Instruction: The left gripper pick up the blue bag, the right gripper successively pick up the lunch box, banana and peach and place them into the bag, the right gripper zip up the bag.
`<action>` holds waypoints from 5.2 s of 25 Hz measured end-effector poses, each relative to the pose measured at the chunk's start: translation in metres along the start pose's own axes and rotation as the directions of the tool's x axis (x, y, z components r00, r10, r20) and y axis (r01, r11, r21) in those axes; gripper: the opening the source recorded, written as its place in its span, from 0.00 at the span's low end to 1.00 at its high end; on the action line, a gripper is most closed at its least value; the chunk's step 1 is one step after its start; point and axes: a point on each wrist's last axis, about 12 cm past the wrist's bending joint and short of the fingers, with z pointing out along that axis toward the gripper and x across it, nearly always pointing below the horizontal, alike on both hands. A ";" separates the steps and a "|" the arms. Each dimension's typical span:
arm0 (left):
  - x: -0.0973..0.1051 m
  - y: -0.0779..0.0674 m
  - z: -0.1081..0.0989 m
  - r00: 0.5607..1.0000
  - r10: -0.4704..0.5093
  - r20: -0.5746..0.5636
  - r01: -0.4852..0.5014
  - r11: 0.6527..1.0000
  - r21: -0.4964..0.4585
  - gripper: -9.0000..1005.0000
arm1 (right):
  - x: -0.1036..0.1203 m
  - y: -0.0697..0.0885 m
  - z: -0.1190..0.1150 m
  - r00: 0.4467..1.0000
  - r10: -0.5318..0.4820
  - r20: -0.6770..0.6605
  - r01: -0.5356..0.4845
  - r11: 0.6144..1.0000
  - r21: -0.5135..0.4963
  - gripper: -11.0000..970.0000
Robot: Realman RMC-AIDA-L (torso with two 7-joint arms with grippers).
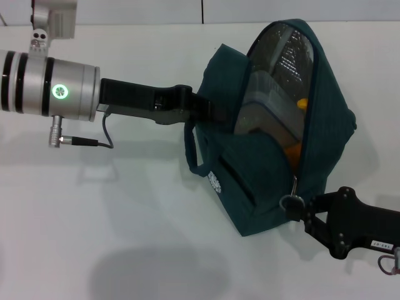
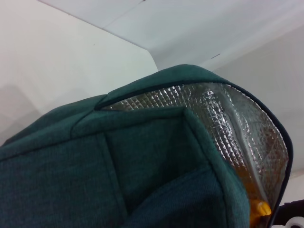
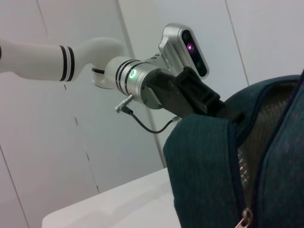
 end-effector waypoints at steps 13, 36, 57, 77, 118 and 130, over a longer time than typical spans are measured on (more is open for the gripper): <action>0.000 0.000 0.000 1.000 0.003 -0.001 -0.003 1.000 -0.002 0.04 | 0.001 0.004 -0.015 0.997 0.017 0.071 -0.021 0.998 0.062 0.02; 0.005 0.003 -0.002 0.996 0.080 0.026 -0.080 0.997 0.013 0.04 | -0.035 -0.001 -0.007 0.953 -0.054 0.298 0.048 0.998 0.029 0.02; 0.057 -0.005 -0.043 0.862 0.285 0.420 -0.406 0.883 0.235 0.52 | -0.045 -0.003 -0.002 0.934 -0.067 0.351 0.065 0.998 0.016 0.02; 0.128 0.027 -0.031 0.779 0.407 0.477 -0.517 0.847 0.121 0.79 | -0.087 -0.028 0.042 0.915 -0.077 0.396 0.107 0.993 -0.054 0.02; 0.110 0.040 0.001 0.628 0.571 0.528 -0.622 0.777 -0.100 0.66 | -0.105 -0.039 0.070 0.926 -0.068 0.371 0.107 0.991 -0.086 0.02; 0.106 0.038 0.002 0.627 0.591 0.508 -0.643 0.760 -0.092 0.18 | -0.104 -0.038 0.068 0.924 -0.064 0.377 0.104 0.991 -0.086 0.02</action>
